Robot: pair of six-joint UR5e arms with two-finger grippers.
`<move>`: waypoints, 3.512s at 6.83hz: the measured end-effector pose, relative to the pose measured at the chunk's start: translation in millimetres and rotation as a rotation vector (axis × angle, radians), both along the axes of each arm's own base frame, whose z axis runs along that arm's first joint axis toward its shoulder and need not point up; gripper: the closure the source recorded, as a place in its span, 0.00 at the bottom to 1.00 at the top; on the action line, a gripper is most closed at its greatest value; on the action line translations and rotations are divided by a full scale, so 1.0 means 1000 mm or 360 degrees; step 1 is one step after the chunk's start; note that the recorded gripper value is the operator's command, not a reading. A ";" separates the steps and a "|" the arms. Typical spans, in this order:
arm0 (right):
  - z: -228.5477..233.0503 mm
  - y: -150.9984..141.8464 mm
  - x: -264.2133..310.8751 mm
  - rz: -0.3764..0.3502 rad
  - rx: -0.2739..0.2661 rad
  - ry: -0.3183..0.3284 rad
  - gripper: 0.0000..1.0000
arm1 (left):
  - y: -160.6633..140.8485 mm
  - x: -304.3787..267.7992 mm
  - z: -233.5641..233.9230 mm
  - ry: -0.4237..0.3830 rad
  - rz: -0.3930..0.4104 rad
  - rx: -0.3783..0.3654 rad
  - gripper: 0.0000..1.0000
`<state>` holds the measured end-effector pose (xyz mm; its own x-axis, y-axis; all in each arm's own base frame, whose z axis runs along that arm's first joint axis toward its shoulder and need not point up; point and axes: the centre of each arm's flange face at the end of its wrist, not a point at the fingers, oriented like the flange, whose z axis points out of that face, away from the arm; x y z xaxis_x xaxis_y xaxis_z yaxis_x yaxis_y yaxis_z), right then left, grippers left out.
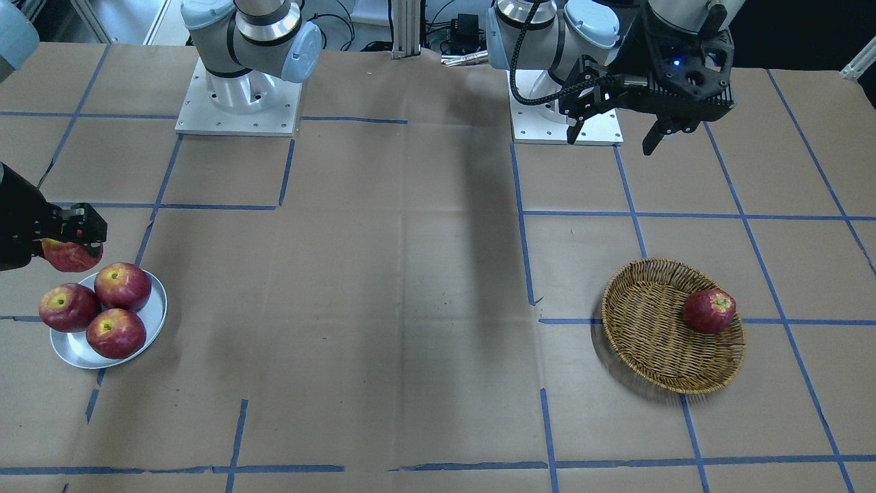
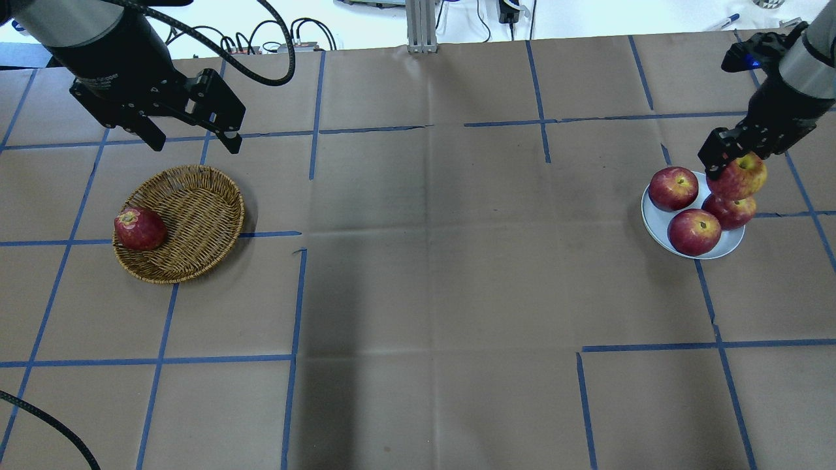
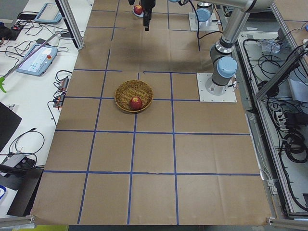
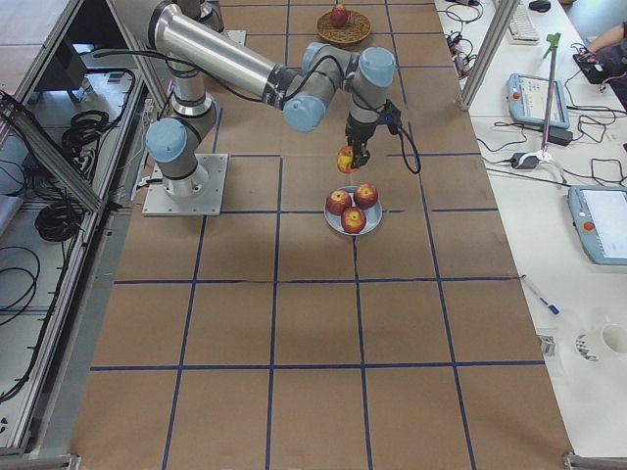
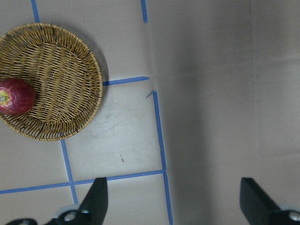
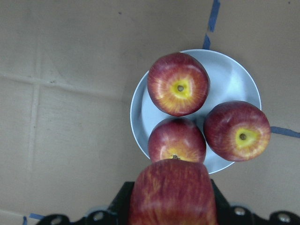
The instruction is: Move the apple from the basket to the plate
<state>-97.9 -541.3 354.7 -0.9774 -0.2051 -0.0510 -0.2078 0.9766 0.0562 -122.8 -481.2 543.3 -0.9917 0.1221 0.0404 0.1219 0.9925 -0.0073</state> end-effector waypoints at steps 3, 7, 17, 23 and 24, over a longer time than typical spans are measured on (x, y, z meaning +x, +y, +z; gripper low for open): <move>-0.046 0.015 -0.021 0.0008 -0.0068 -0.0032 0.73 | 0.000 0.000 -0.001 0.0000 -0.0001 0.0003 0.01; -0.066 0.007 -0.025 0.0007 -0.0145 -0.0005 0.73 | 0.002 0.001 -0.005 0.0000 0.0002 0.0016 0.01; -0.045 -0.028 -0.010 0.0058 -0.0257 -0.0003 0.00 | 0.006 0.001 -0.007 0.0001 0.0002 0.0021 0.01; 0.100 0.036 0.186 -0.0178 -0.0179 0.0117 0.00 | 0.006 0.001 -0.007 0.0001 0.0000 0.0023 0.01; 0.108 0.053 0.216 -0.0208 -0.0167 0.0157 0.00 | 0.006 0.001 -0.007 0.0001 0.0000 0.0023 0.01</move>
<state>117.6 -488.6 462.6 -0.9953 -0.0751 0.0615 -0.0773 0.9965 -0.0332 -122.2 -474.7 536.5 -0.9917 0.1214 0.0426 0.1218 0.9925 0.0068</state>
